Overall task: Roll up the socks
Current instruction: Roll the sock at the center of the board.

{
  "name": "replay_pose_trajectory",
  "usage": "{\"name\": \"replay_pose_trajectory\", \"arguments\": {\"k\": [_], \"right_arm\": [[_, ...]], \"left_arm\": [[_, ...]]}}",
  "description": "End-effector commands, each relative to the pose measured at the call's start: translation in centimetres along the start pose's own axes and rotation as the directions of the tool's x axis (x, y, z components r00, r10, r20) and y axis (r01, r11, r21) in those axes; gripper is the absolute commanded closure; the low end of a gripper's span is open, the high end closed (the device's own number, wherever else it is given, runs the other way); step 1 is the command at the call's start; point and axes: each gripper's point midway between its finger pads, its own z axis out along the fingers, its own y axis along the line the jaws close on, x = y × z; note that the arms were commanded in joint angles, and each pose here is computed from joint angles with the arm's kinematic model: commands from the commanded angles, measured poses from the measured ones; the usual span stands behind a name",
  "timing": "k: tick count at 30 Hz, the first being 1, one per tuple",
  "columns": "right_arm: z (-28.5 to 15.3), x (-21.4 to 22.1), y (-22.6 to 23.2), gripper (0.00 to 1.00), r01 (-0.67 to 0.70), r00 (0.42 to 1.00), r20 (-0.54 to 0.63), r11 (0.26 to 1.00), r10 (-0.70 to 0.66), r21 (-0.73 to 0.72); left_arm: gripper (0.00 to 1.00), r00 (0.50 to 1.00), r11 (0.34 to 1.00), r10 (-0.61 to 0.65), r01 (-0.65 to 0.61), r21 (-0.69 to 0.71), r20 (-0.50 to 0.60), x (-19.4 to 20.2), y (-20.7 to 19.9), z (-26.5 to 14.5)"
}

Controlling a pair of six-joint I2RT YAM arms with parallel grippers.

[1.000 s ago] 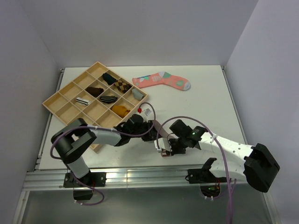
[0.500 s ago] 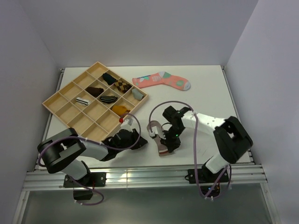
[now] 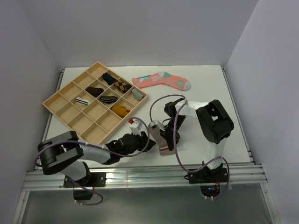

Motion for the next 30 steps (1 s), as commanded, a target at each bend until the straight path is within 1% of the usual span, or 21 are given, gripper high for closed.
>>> {"name": "replay_pose_trajectory", "arguments": {"k": [1,3,5,11,23,30], "right_arm": [[0.0,0.4,-0.2,0.81,-0.061,0.998,-0.030,0.998,0.061,-0.012],[0.1,0.6,-0.4,0.81,-0.073,0.997,-0.039,0.997,0.072,-0.011],[0.2,0.8,-0.6,0.81,-0.087,0.995,-0.044,0.996,0.087,-0.003],[0.3,1.0,-0.9,0.81,-0.100,0.994,-0.044,0.995,0.101,0.015],[0.2,1.1,-1.8,0.81,-0.120,0.991,-0.046,0.992,0.122,0.049],[0.1,1.0,-2.5,0.81,-0.141,0.989,-0.030,0.986,0.145,0.093]], "left_arm": [[0.67,0.991,0.983,0.132,-0.133,0.128,0.010,-0.8,-3.5,1.4],[0.65,0.987,0.977,0.160,-0.156,0.145,-0.016,-0.2,-4.0,1.8],[0.64,0.979,0.967,0.195,-0.184,0.174,-0.050,0.5,-4.6,2.7],[0.64,0.964,0.952,0.242,-0.213,0.218,-0.114,2.2,-5.1,4.2],[0.67,0.943,0.943,0.263,-0.206,0.261,-0.206,4.7,-4.9,4.9],[0.71,0.931,0.944,0.257,-0.186,0.272,-0.258,6.0,-4.6,5.0]]}}
